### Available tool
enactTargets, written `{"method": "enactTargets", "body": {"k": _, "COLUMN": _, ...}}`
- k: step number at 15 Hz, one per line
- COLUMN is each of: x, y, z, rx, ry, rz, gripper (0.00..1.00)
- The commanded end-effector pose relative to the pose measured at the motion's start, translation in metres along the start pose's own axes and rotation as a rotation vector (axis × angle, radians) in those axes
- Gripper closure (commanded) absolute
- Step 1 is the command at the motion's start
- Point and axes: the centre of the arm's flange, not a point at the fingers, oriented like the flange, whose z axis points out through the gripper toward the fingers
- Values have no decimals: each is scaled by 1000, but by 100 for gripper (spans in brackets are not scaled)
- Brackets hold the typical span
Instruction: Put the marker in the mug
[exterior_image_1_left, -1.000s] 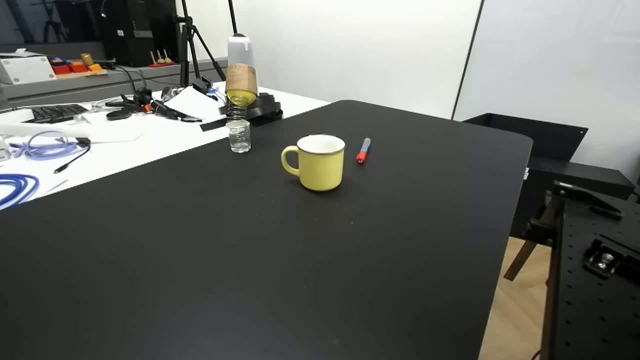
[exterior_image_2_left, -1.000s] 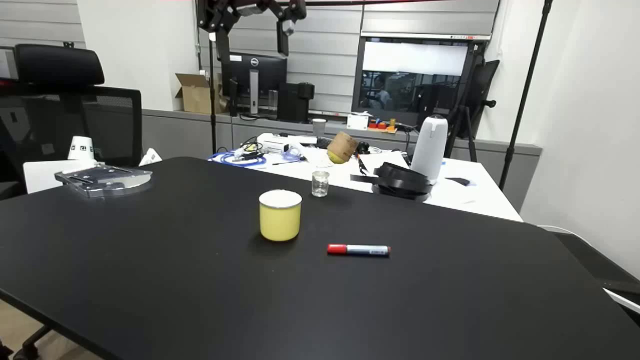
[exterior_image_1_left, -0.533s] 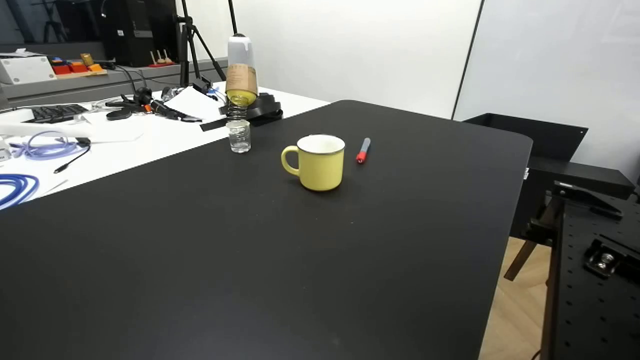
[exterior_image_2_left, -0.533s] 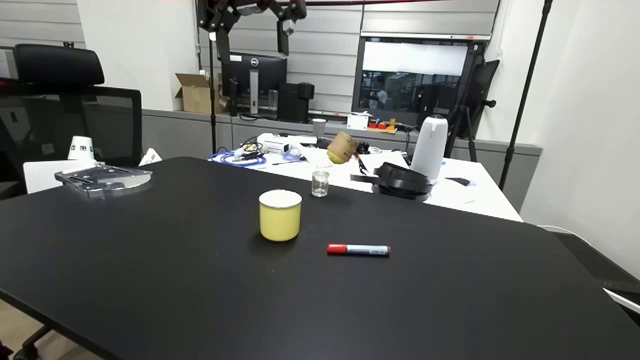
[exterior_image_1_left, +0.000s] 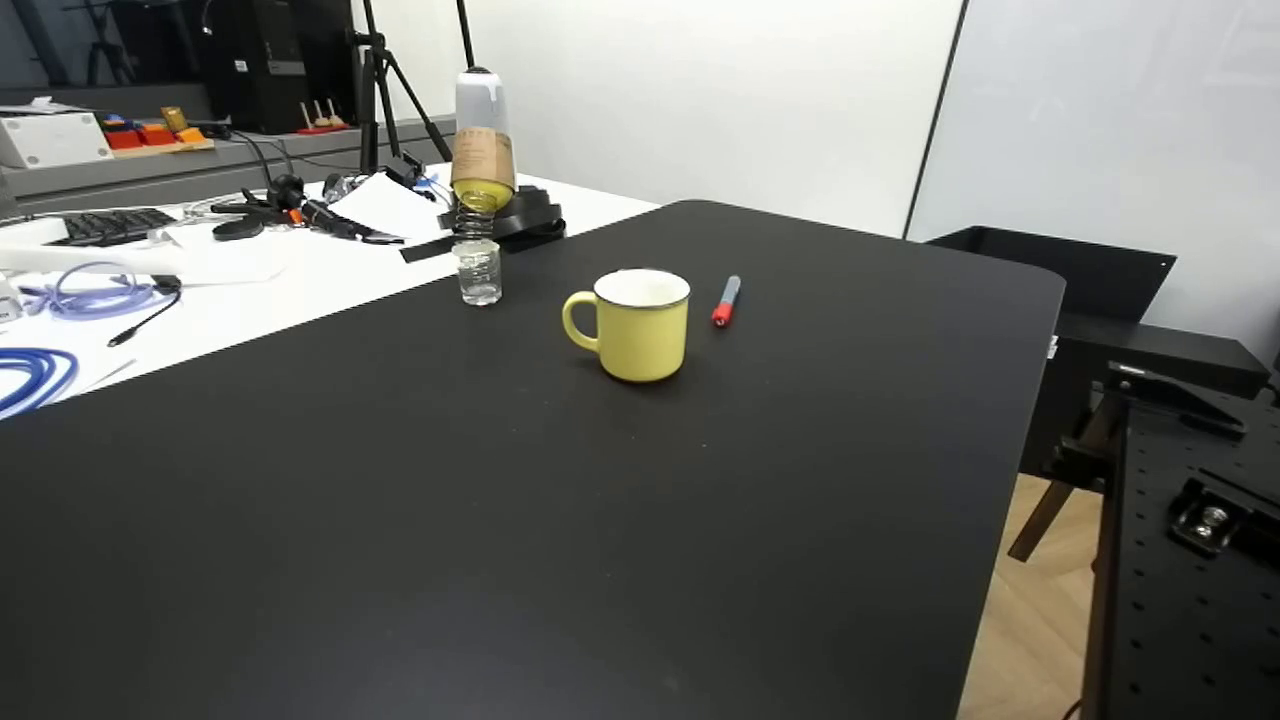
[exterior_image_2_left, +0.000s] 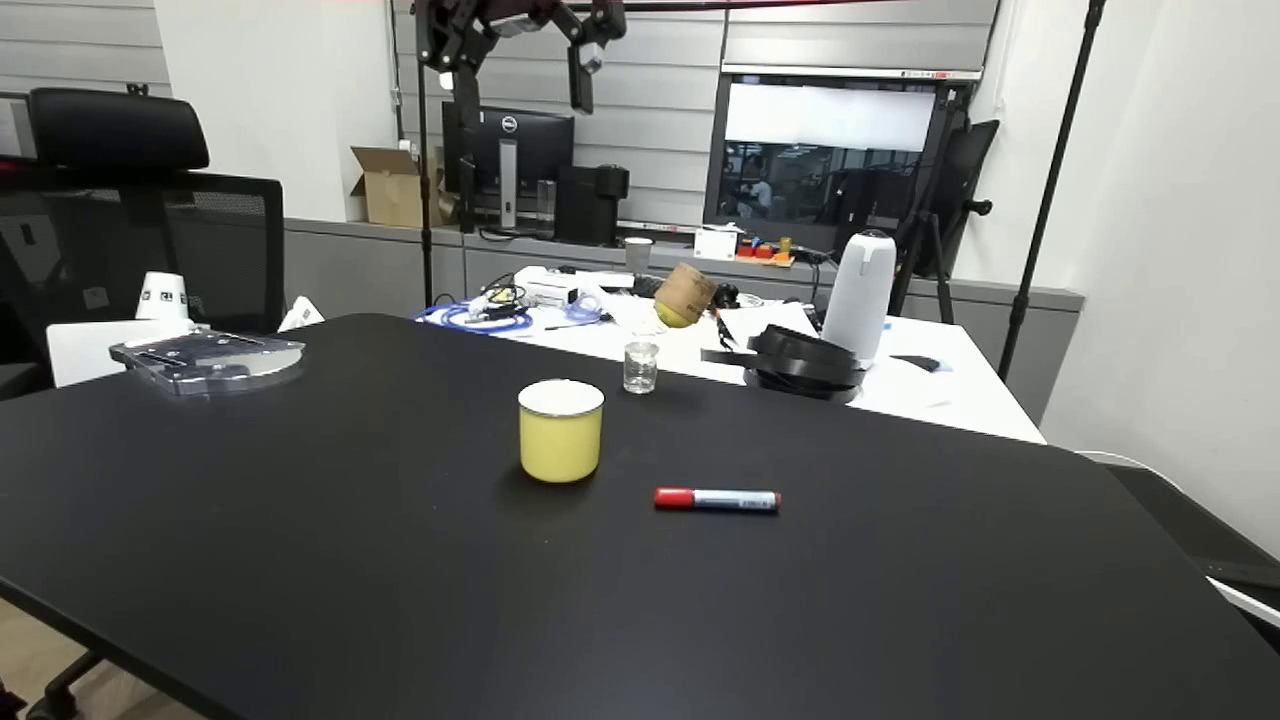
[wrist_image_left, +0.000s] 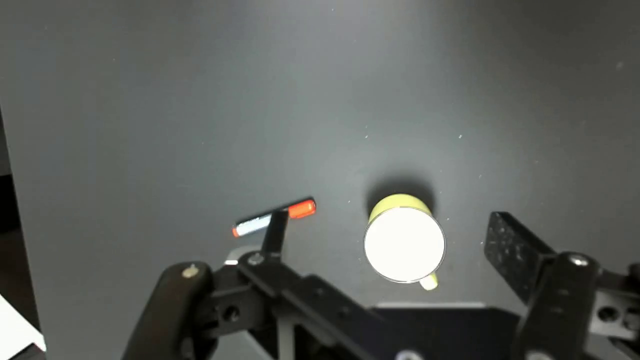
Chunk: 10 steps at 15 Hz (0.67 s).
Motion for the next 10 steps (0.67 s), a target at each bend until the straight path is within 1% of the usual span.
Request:
{"method": "enactTargets", "body": {"k": 1, "x": 28, "y": 28, "z": 22, "rx": -47, "ry": 63, "rz": 184, "gripper": 0}}
{"method": "enactTargets", "body": {"k": 3, "x": 44, "y": 48, "z": 41, "rx": -41, "ry": 106, "rz": 276, "gripper": 0}}
{"method": "enactTargets", "body": {"k": 5, "x": 62, "y": 66, "z": 63, "rx": -18, "ry": 134, "rz": 376, "gripper": 0}}
{"method": "enactTargets", "body": {"k": 7, "x": 77, "y": 78, "z": 85, "rx": 7, "ry": 145, "rz": 472, "gripper": 0}}
{"method": "enactTargets", "body": {"k": 10, "x": 94, "y": 86, "z": 114, "rx": 55, "ry": 142, "rz": 609, "gripper": 0}}
